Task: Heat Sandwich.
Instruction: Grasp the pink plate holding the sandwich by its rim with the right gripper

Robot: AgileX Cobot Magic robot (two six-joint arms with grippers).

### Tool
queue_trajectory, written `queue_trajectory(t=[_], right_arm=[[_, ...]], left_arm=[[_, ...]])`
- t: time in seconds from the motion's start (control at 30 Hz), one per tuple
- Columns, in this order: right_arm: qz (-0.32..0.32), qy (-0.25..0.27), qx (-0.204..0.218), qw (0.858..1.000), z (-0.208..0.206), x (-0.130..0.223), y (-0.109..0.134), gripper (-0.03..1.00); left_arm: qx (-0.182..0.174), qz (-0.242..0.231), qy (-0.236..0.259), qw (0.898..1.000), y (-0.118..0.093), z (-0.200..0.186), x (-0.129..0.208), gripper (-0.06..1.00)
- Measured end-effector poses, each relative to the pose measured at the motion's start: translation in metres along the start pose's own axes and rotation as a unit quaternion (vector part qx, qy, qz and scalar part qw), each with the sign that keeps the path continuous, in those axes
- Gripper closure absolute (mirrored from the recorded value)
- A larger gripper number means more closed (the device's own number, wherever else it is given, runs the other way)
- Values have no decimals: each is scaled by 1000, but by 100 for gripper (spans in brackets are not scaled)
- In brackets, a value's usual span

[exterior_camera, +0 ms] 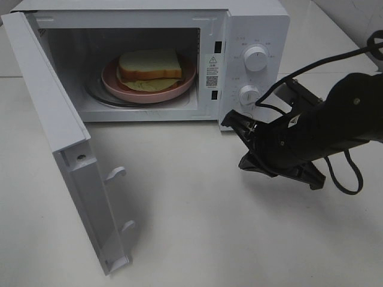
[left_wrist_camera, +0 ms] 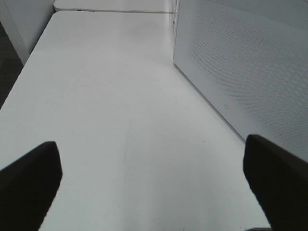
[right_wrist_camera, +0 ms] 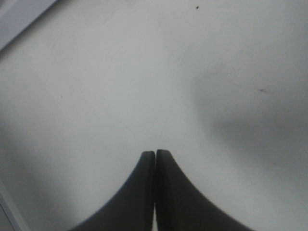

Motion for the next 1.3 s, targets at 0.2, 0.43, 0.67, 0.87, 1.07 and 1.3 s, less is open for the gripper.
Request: queue_trajectory(t=[0.2, 0.43, 0.67, 0.87, 1.07, 1.3], right_arm=[[-113, 67, 8, 991, -6, 9, 5, 93], [-215, 137, 12, 967, -14, 21, 4, 91], [-319, 189, 12, 929, -22, 27, 2, 89], [-385, 227, 14, 895, -31, 28, 0, 88], [-490, 259, 5, 832, -43, 21, 1, 86], [-609, 262, -21, 748, -49, 14, 3, 84]], left_arm=[[0, 0, 0, 1000, 0, 0, 0, -2], [0, 0, 0, 1000, 0, 0, 0, -2], [0, 0, 0, 1000, 0, 0, 0, -2], [0, 0, 0, 1000, 0, 0, 0, -2], [0, 0, 0, 1000, 0, 0, 0, -2], [0, 0, 0, 1000, 0, 0, 0, -2]])
Point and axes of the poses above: a point on each arm's last joint axis where the gripper is mounted, z pointing out along that axis toward the gripper, y along the wrist's bending axis when the last joint is at zero, x = y × z, the point moved 6 cm from there along z, pointing out along that axis toward the gripper, and after that the axes turned 12 degrees about -z, right-handed, at the moved point
